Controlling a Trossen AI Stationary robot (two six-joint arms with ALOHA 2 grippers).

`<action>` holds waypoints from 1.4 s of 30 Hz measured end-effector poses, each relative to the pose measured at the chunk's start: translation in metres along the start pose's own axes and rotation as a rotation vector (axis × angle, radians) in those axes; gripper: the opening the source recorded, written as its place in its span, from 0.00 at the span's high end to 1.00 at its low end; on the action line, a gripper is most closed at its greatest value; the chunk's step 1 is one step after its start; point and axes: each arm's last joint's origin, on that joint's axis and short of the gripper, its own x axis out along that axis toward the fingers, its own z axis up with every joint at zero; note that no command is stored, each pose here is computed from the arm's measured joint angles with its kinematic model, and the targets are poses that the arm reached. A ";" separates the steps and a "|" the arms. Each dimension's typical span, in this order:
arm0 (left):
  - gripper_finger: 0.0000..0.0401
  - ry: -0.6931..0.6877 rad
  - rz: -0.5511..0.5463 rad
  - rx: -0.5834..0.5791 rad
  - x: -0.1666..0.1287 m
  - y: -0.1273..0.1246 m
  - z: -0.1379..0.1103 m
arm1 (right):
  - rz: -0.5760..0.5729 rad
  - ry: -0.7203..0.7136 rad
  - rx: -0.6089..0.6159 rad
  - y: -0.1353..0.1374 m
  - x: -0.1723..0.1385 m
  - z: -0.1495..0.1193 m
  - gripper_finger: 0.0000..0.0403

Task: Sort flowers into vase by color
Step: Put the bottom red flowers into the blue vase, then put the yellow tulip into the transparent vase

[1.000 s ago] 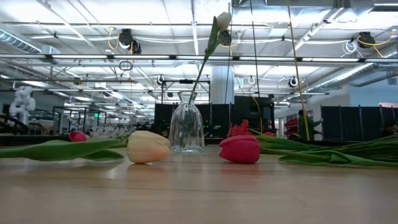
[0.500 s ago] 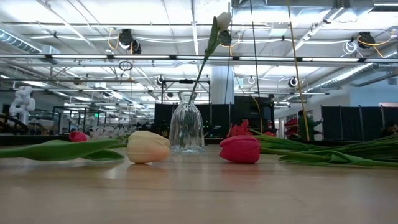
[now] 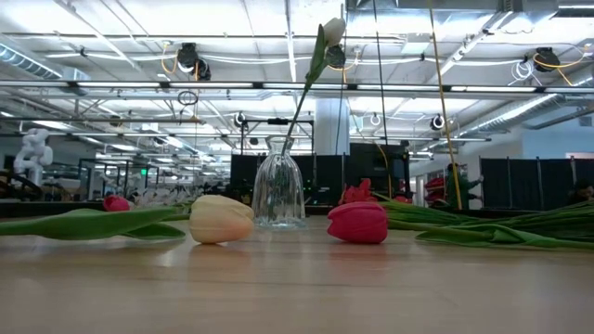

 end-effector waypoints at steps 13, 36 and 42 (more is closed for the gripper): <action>0.60 0.016 0.003 0.012 0.000 0.000 -0.002 | 0.137 0.191 -0.019 -0.009 -0.003 0.011 0.62; 0.60 0.312 0.270 -0.100 -0.028 0.046 0.023 | -0.447 0.473 0.649 -0.097 -0.047 0.023 0.88; 0.60 0.567 0.407 -0.074 -0.060 0.079 0.032 | -0.567 0.386 0.821 -0.120 -0.029 0.041 0.98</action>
